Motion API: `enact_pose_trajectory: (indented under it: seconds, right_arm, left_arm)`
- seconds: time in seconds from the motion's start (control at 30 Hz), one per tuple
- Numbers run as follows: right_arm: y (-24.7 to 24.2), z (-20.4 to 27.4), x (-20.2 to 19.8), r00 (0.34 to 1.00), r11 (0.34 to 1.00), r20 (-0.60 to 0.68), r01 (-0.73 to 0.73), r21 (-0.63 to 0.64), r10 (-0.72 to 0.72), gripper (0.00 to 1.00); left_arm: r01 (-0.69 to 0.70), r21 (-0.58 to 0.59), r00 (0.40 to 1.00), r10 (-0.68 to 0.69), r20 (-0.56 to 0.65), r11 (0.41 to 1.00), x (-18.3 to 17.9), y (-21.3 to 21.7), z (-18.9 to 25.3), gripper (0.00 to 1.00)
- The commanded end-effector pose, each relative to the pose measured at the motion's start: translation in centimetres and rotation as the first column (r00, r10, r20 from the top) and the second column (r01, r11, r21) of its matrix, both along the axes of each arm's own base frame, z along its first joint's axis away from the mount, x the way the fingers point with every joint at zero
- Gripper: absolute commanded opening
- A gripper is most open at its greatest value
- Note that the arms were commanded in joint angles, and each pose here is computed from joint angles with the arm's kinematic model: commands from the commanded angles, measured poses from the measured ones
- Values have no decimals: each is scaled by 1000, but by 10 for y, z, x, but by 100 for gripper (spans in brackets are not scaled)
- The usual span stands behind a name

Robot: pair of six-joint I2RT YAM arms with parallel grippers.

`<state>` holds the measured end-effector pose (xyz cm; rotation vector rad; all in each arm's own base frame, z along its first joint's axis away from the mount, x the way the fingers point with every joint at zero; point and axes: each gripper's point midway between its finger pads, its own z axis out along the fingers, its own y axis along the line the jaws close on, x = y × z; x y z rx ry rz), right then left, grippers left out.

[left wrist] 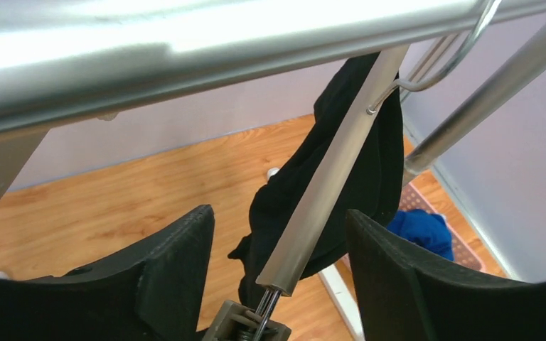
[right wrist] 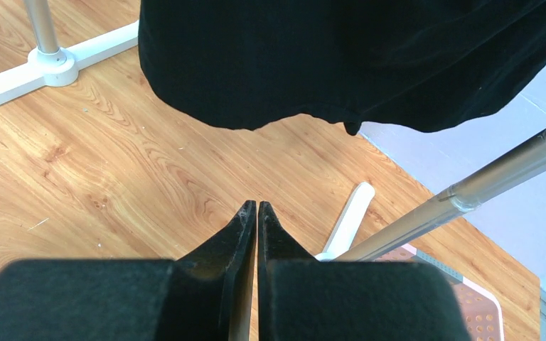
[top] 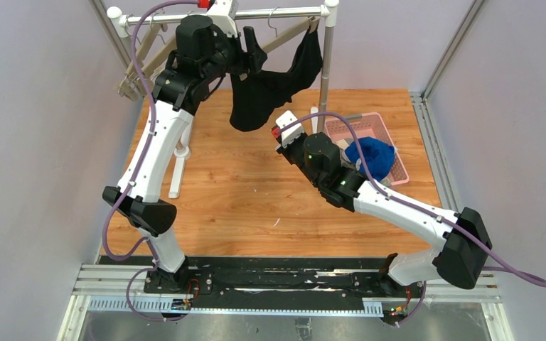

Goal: Remove the underwear clipped to the hanger

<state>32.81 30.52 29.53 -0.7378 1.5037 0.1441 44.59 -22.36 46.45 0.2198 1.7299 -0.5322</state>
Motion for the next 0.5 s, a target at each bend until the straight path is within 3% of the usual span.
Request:
enact_pose_trajectory:
  seconds: [0.0, 0.2, 0.47]
  right_arm:
    - [-1, 11, -6, 1000, 1000, 29, -2, 15, 2, 4]
    - [3, 8, -6, 1000, 1000, 18, -13, 17, 12, 4]
    - [9, 8, -9, 999, 999, 15, -34, 18, 33, 4]
  left_arm:
    - [32, 52, 998, -34, 54, 998, -7, 1, 11, 70]
    - [51, 128, 990, -67, 121, 990, -12, 5, 20, 66]
    - [-30, 191, 972, -15, 233, 981, -14, 24, 40, 75]
